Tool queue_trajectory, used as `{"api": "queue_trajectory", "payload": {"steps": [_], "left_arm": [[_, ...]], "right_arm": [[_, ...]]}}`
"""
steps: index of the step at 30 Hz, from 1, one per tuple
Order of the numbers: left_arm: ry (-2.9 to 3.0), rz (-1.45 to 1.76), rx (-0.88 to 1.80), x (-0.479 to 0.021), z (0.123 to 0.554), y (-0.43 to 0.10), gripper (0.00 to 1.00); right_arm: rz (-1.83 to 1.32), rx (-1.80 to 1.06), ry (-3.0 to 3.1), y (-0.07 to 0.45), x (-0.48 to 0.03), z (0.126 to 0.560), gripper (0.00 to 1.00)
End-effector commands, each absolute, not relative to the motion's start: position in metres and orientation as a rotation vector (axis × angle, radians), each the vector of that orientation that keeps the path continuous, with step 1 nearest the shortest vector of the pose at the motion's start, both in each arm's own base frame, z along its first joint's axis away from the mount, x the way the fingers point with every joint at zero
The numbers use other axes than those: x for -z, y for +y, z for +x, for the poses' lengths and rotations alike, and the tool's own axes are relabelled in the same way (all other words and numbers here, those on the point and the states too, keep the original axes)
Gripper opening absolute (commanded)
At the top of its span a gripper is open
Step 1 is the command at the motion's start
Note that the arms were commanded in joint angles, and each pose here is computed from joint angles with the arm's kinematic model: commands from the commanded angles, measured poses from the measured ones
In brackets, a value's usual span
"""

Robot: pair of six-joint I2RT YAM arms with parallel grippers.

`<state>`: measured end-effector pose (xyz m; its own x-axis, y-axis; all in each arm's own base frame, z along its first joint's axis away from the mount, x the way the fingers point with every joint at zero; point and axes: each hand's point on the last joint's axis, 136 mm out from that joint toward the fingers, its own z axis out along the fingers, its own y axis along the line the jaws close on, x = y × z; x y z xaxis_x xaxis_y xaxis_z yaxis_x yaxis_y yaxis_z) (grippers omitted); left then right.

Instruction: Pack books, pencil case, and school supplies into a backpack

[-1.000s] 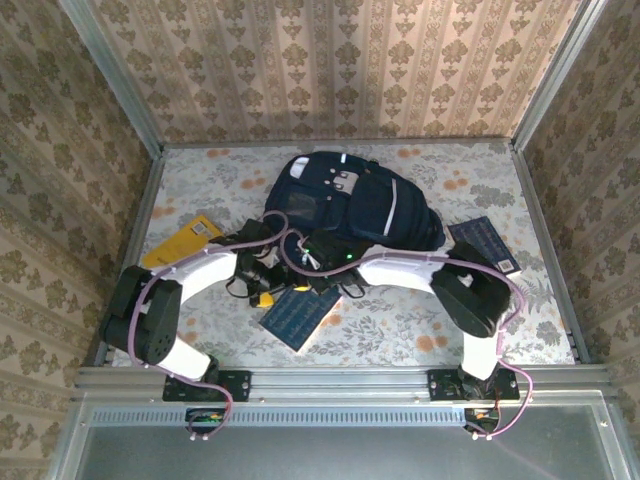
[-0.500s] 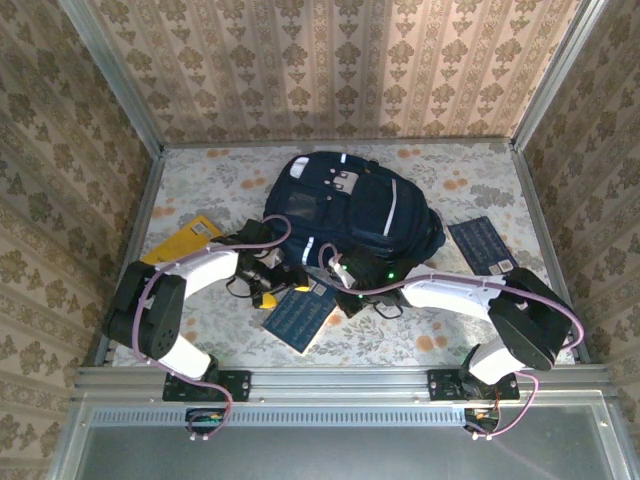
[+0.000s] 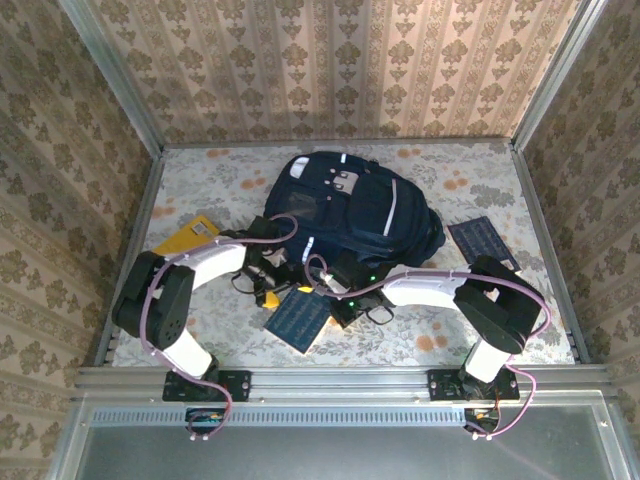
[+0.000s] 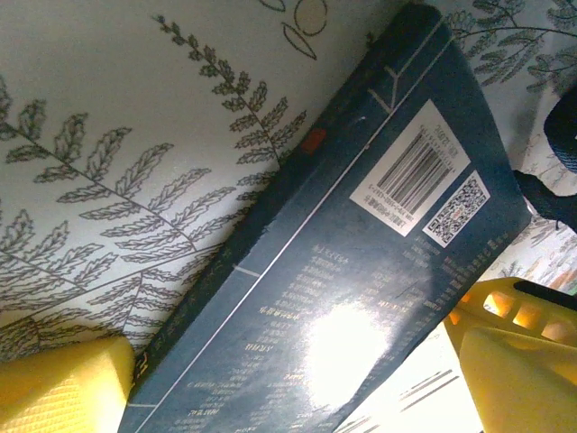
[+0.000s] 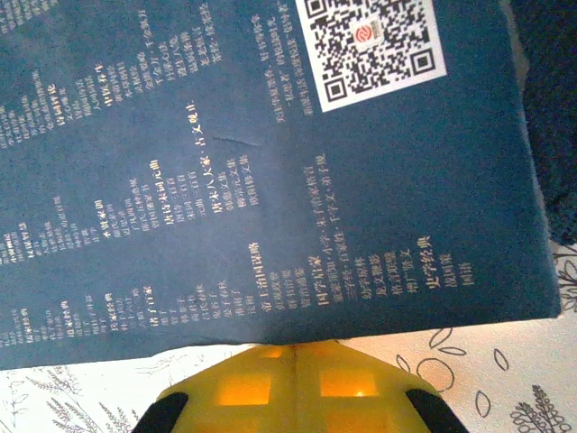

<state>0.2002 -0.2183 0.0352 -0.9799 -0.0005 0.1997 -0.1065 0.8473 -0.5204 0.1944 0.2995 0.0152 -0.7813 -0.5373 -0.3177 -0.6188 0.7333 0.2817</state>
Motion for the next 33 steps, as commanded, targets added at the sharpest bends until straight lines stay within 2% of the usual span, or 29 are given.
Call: {"api": "queue_trajectory", "payload": {"steps": [1,13,19,21,26,29,33], "left_arm": [[-2.642,-0.157,-1.116,-0.052,0.183,-0.274,0.91],[-2.528,-0.183,-1.373,-0.089,0.188,-0.292,0.78],[-2.531,-0.158,-1.435,-0.099,0.195,-0.288,0.68],[-2.531,-0.162,-1.439,-0.1,0.195,-0.287,0.6],[-2.539,-0.166,-1.434,-0.097,0.196,-0.286,0.2],[-2.558,-0.165,-1.443,-0.101,0.203,-0.284,0.01],[-2.607,-0.177,-1.497,-0.121,0.217,-0.28,0.0]], "right_arm": [[-0.917,-0.577,2.73,0.31,-0.011,0.195,0.0],[-0.814,-0.528,2.768,0.308,-0.002,0.211,0.0],[-0.764,-0.522,2.774,0.303,-0.003,0.219,0.0],[-0.752,-0.524,2.776,0.302,-0.002,0.22,0.0],[-0.735,-0.525,2.779,0.301,-0.001,0.222,0.0],[-0.722,-0.517,2.765,0.298,-0.007,0.225,0.0],[-0.663,-0.529,2.735,0.289,-0.022,0.234,0.0]]}}
